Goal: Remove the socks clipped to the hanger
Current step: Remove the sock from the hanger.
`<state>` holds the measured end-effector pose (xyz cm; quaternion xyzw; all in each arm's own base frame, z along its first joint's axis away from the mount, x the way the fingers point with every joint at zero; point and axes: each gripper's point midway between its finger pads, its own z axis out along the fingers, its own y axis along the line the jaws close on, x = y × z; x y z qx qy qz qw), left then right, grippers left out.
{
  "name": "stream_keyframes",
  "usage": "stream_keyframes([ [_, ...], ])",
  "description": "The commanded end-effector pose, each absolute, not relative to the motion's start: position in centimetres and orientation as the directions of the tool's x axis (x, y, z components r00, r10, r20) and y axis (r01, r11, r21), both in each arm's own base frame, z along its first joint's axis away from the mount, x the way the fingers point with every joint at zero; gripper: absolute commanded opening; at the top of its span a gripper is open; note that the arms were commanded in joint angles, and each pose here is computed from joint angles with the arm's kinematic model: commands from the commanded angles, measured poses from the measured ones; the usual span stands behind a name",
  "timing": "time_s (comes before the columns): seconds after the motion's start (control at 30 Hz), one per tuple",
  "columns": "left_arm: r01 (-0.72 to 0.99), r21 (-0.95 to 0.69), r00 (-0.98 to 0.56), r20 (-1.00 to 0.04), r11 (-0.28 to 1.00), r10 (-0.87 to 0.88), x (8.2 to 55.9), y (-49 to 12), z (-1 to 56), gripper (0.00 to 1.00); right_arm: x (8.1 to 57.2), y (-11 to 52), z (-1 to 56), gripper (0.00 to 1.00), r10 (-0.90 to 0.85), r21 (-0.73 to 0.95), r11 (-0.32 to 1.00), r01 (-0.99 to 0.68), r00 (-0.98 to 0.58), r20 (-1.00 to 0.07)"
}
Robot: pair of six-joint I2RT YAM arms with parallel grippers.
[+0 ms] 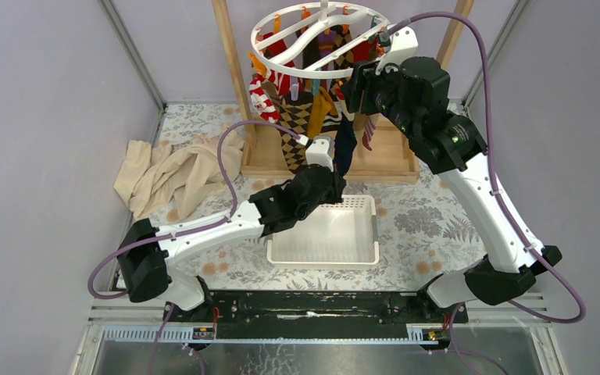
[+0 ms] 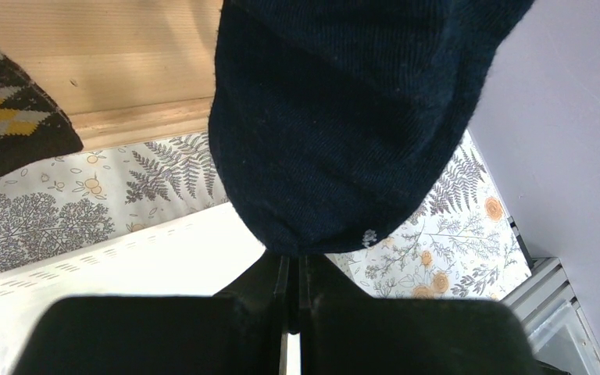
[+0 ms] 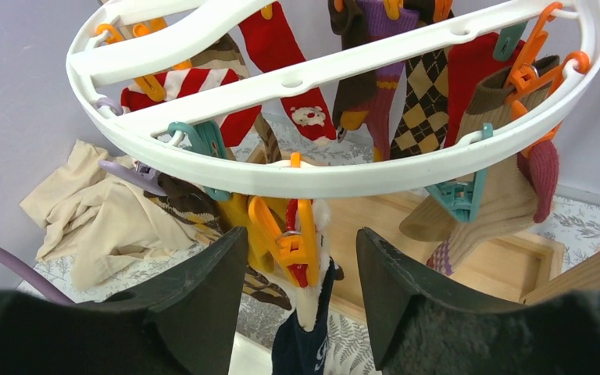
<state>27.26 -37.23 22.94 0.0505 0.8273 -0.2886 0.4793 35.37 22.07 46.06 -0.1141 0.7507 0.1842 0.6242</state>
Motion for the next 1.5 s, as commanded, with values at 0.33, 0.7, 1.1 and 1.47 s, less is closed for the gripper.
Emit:
stream_keyframes([
  [0.33, 0.375, -0.422, -0.500, -0.842, 0.826, -0.203, 27.8, -37.7, 24.6, 0.00, 36.0, 22.3, 48.4, 0.62, 0.058, 0.107, 0.910, -0.401, -0.132, -0.990],
  [0.7, 0.373, -0.413, -0.498, -0.845, 0.831, -0.197, 27.8, -37.5, 24.4, 0.00, 36.7, 23.0, 48.4, 0.61, 0.059, 0.106, 0.909, -0.402, -0.128, -0.990],
  [1.1, 0.365, -0.406, -0.494, -0.847, 0.838, -0.195, 27.9, -37.1, 24.4, 0.00, 37.2, 23.3, 48.2, 0.42, 0.048, 0.094, 0.914, -0.394, -0.123, -0.991],
  [1.47, 0.357, -0.409, -0.499, -0.844, 0.840, -0.199, 27.6, -36.7, 24.1, 0.00, 37.0, 23.1, 48.4, 0.19, 0.047, 0.089, 0.916, -0.392, -0.116, -0.992],
])
